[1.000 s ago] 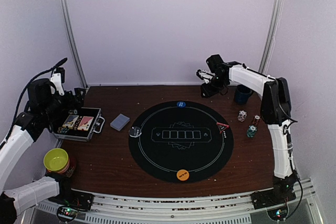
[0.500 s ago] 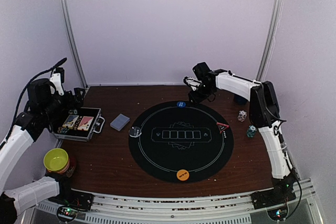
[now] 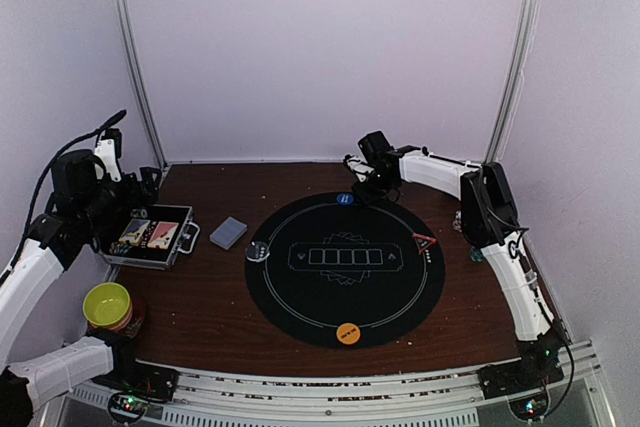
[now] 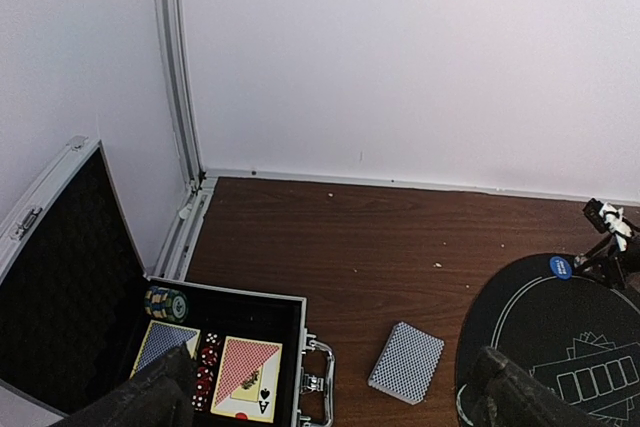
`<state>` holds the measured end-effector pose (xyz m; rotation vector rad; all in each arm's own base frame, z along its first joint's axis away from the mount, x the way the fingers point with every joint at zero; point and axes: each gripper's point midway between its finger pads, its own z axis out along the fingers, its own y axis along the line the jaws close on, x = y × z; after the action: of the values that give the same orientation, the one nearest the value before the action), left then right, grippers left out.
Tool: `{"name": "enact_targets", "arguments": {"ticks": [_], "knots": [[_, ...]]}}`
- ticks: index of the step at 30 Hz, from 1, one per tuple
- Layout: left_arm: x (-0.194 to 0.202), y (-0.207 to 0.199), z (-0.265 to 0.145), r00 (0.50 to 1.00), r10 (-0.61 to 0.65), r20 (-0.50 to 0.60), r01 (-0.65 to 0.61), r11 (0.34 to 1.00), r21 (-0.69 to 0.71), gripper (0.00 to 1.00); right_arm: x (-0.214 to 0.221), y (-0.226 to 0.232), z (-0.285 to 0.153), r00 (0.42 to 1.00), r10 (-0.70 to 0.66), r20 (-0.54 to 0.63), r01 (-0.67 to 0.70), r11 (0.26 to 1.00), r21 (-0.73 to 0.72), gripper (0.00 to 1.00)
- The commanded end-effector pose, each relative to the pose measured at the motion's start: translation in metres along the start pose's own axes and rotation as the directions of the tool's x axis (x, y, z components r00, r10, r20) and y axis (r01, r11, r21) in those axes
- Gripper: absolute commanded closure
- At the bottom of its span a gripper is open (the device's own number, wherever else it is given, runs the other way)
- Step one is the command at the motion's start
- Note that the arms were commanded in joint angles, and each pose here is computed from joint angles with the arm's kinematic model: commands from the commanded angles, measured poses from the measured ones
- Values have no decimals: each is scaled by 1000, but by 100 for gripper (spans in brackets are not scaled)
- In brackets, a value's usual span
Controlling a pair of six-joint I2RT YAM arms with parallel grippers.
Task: Distribute texas hold em gaming equipment
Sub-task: Place the poker chips pile in the small blind area.
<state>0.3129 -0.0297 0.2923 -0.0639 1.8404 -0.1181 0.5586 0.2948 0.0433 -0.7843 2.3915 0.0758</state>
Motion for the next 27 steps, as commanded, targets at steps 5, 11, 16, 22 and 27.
{"name": "enact_targets", "arguments": {"ticks": [5, 11, 16, 22, 27], "knots": [[-14, 1, -4, 999, -3, 42, 3, 1000, -1, 2, -12, -3, 6, 999, -8, 40, 7, 999, 37, 64], [-14, 1, -3, 999, -3, 40, 3, 1000, -1, 2, -4, -2, 13, 1000, -20, 18, 19, 999, 33, 62], [-14, 2, -3, 999, -5, 40, 5, 1000, -3, 2, 3, -2, 16, 1000, -25, -4, 25, 999, 39, 53], [-14, 2, -4, 999, -6, 42, 6, 1000, -3, 2, -3, -3, 6, 999, -33, 5, 33, 999, 41, 43], [-14, 2, -4, 999, -6, 42, 6, 1000, -2, 2, -17, -2, -10, 999, -38, 35, 37, 999, 31, 36]]}}
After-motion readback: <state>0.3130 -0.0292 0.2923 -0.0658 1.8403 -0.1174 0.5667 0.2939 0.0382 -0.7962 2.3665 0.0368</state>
